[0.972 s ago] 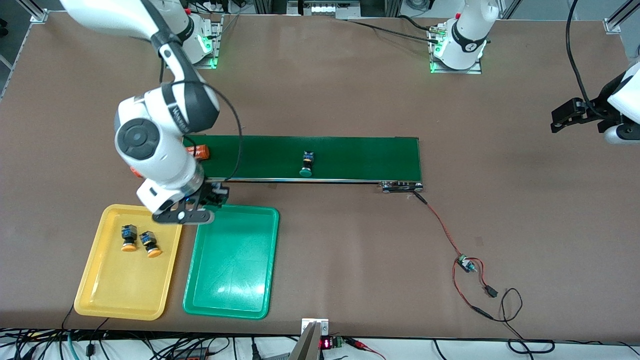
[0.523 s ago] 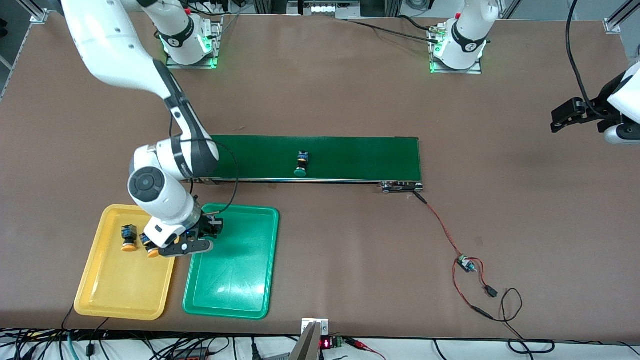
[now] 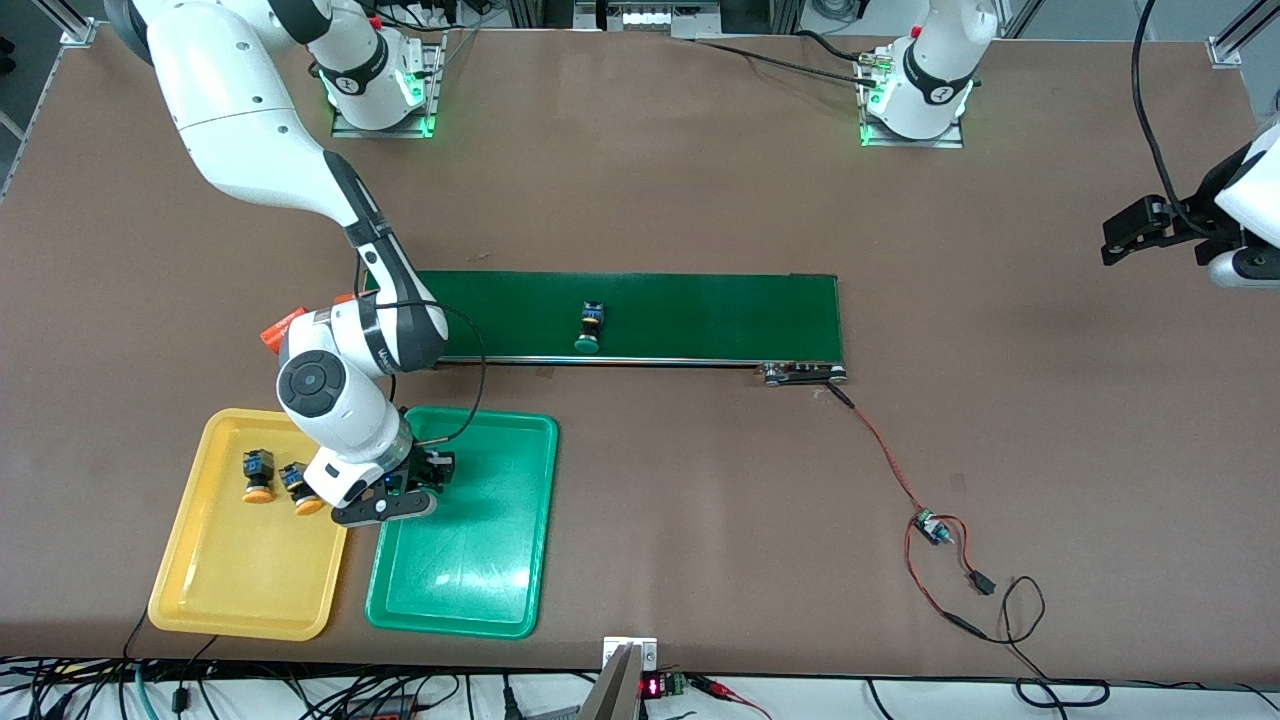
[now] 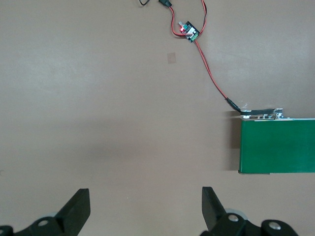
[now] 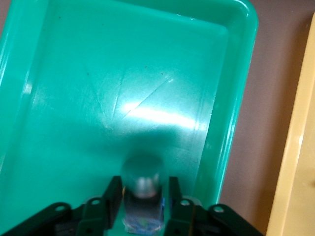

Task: Sort buttons by color to trays
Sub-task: 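Open the right gripper and move it back over the belt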

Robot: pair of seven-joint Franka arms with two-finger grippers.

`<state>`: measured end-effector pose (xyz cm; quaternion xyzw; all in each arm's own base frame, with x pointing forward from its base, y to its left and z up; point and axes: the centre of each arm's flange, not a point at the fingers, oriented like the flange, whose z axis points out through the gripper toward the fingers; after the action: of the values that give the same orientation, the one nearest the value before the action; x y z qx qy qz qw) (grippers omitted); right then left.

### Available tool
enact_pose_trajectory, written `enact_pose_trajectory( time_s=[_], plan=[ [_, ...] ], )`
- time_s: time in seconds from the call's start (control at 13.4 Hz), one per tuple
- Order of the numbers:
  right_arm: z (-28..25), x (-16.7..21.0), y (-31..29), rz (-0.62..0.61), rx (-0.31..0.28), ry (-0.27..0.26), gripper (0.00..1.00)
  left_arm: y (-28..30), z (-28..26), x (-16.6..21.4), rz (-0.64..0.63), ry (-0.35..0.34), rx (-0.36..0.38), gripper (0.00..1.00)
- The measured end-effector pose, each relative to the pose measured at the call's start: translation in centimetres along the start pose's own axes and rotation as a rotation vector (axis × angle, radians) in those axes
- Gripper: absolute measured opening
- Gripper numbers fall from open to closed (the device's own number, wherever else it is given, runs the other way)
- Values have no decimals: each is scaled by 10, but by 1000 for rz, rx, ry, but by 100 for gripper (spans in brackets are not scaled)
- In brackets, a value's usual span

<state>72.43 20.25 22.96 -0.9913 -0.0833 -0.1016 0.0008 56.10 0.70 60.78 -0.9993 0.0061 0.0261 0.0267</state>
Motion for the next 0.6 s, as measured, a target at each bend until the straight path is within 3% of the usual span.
enact_pose_trajectory(
  time_s=[0.3,0.45,0.6],
  plan=[
    [-1,0,-4,-3,2,2,91,0,0,0,0,-3,0,100],
    [-7,1,-13,22,23,3,92,0,0,0,0,-5,0,100],
    [-23,-1,-27,57,23,-31,95,0,0,-1,0,-5,0,100]
  ],
)
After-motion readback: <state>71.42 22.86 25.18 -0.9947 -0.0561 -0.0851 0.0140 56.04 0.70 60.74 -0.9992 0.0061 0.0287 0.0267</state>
